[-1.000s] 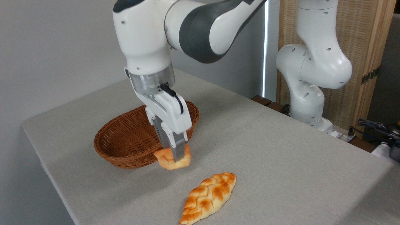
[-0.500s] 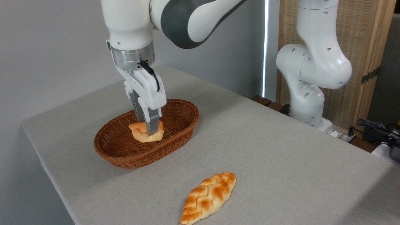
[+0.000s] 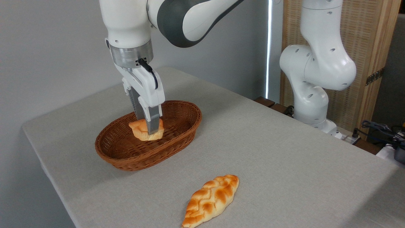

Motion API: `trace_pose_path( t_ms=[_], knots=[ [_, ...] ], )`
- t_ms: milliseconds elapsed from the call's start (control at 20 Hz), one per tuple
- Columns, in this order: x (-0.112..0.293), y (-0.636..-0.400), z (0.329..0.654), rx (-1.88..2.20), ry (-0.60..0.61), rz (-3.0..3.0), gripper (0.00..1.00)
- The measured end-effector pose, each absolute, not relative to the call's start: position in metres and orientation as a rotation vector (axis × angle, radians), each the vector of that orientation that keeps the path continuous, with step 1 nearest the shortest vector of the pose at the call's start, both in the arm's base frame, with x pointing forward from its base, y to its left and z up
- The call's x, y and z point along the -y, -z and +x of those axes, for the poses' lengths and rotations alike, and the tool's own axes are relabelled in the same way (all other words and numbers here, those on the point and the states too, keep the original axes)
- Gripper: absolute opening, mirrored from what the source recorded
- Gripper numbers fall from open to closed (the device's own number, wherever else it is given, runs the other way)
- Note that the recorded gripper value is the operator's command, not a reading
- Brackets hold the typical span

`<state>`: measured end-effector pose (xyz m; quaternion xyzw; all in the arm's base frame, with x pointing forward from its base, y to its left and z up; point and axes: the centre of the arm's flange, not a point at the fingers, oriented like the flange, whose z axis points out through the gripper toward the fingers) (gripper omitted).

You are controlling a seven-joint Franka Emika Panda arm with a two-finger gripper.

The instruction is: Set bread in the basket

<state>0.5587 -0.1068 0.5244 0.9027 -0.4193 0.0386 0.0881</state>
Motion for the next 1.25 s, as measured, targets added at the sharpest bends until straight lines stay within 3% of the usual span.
trace_pose_path(
  t_ms=[350,600,750,1250],
  knots=[
    [0.091,-0.529,0.561,1.212,-0.131,2.707,1.00],
    [0.031,-0.568,0.556,1.085,-0.242,2.790,1.00],
    [0.004,-0.582,0.550,1.100,-0.242,2.879,1.00],
    [0.007,-0.576,0.551,1.064,-0.232,2.876,1.00]
  ],
)
